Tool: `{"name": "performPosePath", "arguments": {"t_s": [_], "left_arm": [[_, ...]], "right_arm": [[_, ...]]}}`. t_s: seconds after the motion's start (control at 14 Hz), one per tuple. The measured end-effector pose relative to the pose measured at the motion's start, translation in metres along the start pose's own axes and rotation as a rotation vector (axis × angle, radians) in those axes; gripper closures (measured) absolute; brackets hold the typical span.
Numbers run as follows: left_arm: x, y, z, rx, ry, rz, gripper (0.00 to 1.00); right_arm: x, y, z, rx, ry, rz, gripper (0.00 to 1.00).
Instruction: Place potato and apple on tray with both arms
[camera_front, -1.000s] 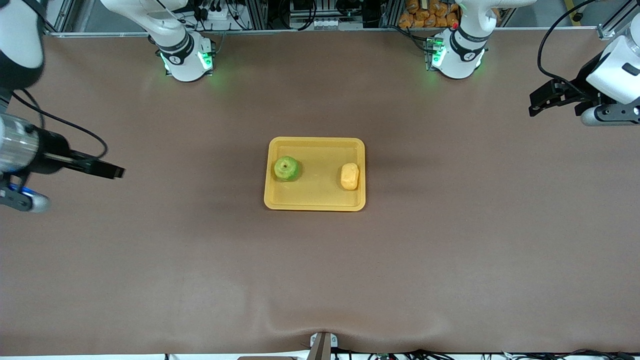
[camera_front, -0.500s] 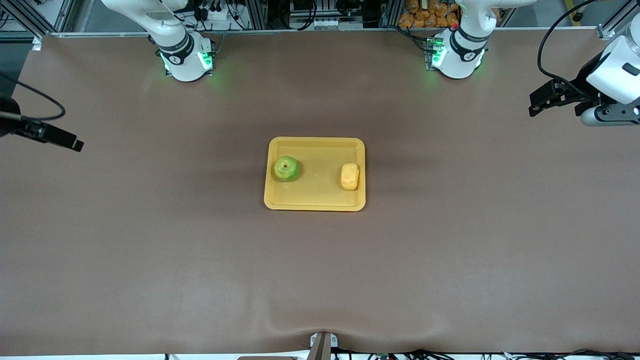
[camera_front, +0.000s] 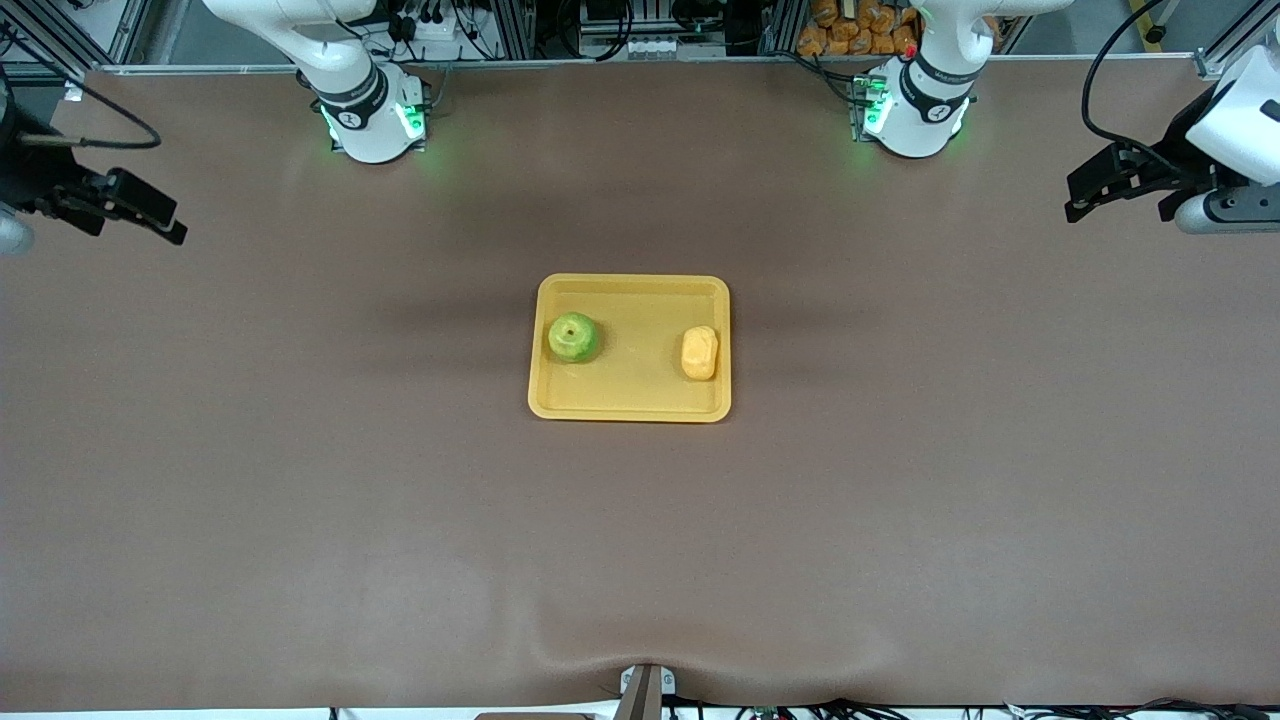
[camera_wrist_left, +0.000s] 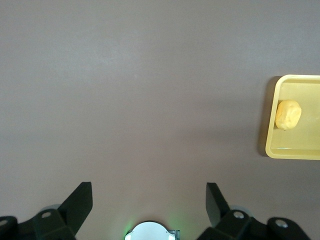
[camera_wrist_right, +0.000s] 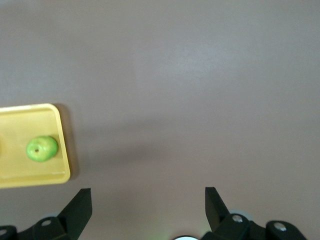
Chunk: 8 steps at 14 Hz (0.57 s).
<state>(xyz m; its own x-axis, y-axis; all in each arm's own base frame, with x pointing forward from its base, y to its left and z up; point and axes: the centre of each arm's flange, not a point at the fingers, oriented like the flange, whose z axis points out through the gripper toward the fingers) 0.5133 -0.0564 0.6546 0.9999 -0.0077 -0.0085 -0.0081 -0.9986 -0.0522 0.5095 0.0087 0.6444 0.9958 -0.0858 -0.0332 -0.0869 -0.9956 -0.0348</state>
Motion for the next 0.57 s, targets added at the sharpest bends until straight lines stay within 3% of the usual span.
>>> {"name": "performPosePath", "arguments": {"t_s": [0.21,0.57], "left_arm": [[0.000,-0.010,-0.006,-0.003,0.012,-0.018,0.00],[0.000,-0.013,-0.009,-0.004,0.019,-0.023,0.00]], "right_arm": [[0.000,0.009,-0.010,-0.003,0.030,-0.080,0.00],[0.007,0.022,-0.010,-0.004,0.039,-0.068,0.00]]}}
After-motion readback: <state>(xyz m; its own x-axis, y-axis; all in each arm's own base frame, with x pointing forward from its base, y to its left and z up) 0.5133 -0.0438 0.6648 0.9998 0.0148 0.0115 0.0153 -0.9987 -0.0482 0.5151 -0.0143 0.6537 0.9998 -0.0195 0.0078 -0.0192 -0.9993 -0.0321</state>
